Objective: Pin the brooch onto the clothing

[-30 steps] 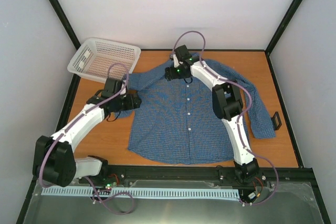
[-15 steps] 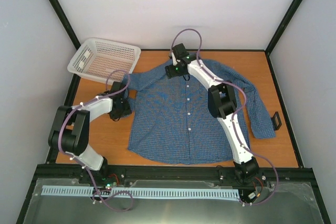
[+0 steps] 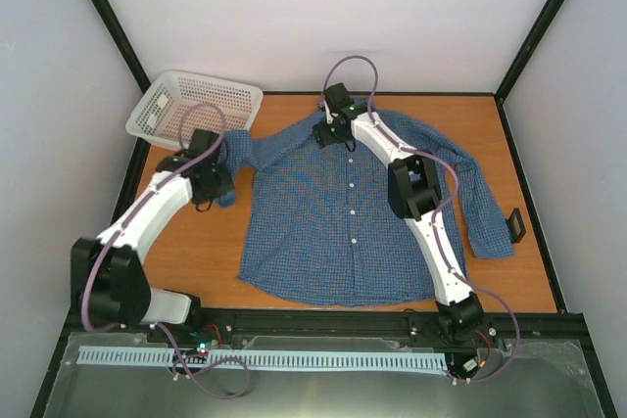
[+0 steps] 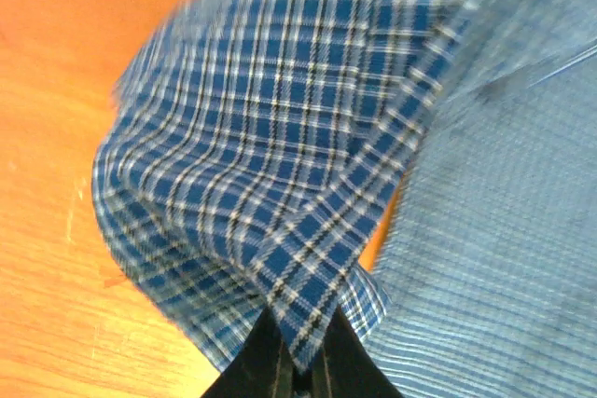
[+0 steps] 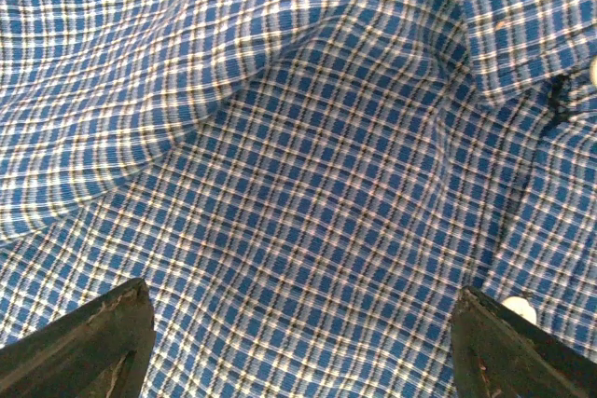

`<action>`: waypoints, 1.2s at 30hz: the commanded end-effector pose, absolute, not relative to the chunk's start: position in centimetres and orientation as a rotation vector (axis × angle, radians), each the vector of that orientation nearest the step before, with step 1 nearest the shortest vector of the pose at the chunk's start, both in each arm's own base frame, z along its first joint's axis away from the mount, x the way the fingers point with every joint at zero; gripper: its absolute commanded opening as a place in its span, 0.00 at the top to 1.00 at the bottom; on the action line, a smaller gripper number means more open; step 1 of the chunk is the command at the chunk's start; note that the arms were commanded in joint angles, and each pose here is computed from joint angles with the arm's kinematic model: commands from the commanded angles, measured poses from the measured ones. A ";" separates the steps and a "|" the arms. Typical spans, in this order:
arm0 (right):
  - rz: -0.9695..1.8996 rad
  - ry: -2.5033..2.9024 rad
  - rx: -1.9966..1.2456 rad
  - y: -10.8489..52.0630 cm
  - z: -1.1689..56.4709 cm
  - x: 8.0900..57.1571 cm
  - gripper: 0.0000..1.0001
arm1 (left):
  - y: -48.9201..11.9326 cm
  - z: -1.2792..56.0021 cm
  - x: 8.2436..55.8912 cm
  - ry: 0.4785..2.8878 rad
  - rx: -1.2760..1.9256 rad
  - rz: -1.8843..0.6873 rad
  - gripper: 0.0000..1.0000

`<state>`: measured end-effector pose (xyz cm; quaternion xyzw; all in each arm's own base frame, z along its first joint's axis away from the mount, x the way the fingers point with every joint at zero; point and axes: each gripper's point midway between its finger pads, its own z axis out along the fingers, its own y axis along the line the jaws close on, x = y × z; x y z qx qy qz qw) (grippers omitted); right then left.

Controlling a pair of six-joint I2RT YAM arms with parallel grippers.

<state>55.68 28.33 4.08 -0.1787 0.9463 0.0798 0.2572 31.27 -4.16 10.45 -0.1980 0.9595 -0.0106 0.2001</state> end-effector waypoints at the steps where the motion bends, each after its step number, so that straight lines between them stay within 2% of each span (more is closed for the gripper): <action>1: 0.197 2.585 -0.456 27.0 3.4 56.2 0.16 | -3.9 17.2 30.2 2.609 -0.591 -0.082 0.99; 14: 0.090 2.663 -0.276 19.8 1.2 57.9 0.17 | -5.3 21.2 27.7 2.557 -0.591 -0.282 0.99; 21: 0.173 2.491 -0.372 23.6 6.9 59.2 0.17 | -5.8 22.5 26.4 2.440 -0.620 -0.406 0.99; 24: 0.157 2.450 -0.392 24.9 6.9 59.8 0.19 | -5.9 23.3 26.3 2.385 -0.593 -0.442 0.99; 30: -0.073 2.413 -0.430 25.1 4.4 61.1 0.17 | -7.0 23.3 26.4 2.374 -0.531 -0.518 0.99; 36: -0.302 2.417 -0.437 22.4 1.6 61.9 0.18 | -6.5 22.7 26.3 2.381 -0.544 -0.484 0.99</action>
